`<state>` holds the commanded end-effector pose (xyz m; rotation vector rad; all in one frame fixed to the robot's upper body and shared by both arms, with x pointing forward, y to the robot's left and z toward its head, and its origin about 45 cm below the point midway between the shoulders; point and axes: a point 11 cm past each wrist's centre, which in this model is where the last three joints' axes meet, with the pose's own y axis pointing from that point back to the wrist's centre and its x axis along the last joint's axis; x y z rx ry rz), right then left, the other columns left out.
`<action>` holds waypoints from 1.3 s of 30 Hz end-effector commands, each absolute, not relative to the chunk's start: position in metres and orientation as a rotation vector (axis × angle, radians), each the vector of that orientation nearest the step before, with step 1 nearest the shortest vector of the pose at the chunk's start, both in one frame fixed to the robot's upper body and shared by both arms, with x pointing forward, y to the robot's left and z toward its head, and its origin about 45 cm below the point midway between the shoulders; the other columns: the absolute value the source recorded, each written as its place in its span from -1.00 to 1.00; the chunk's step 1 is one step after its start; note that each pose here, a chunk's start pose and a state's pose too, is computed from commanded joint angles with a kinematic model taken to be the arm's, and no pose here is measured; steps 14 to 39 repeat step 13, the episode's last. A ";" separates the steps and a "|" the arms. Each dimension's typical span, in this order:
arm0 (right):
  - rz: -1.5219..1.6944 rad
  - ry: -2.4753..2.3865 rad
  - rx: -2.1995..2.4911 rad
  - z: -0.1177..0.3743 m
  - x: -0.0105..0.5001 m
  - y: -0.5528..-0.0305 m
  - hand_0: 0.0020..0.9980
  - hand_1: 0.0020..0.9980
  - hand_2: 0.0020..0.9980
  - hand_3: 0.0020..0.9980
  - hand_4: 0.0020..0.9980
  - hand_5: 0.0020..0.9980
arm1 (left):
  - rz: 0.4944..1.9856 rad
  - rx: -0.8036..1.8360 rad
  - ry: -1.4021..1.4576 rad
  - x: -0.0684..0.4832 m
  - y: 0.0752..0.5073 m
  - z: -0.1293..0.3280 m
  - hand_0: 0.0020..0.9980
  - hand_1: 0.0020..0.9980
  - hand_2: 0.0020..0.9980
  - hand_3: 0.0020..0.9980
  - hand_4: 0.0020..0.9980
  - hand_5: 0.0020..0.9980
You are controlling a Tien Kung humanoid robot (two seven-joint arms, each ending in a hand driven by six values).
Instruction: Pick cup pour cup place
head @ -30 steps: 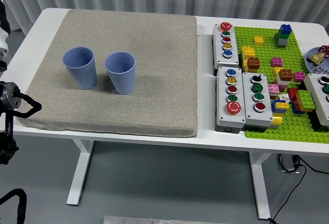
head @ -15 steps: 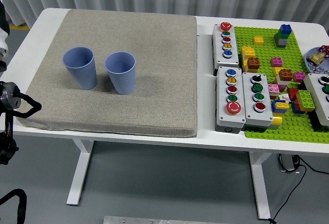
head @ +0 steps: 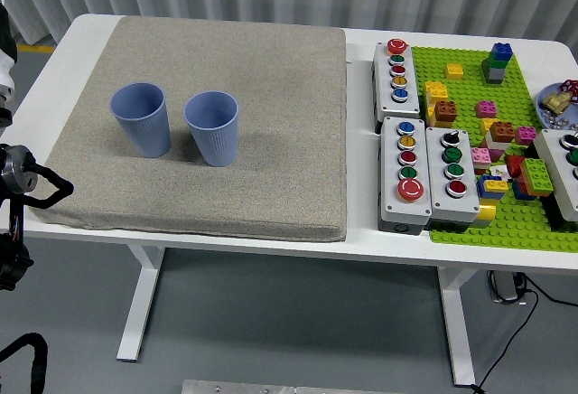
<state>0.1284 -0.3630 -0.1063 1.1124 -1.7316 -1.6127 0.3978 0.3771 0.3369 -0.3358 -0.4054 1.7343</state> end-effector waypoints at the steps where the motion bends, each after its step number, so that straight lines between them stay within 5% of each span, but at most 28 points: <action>1: -1.615 -1.732 1.111 -0.106 0.128 -0.363 0.50 0.43 0.53 0.23 -0.61 -0.66 | 1.733 -0.335 -0.405 0.398 0.377 0.337 0.93 0.87 1.00 1.00 0.75 1.00; 39: -1.666 -1.735 1.109 -0.107 0.125 -0.359 0.51 0.46 0.56 0.25 -0.61 -0.67 | 1.734 -0.326 -0.397 0.397 0.376 0.333 0.93 0.87 1.00 1.00 0.75 1.00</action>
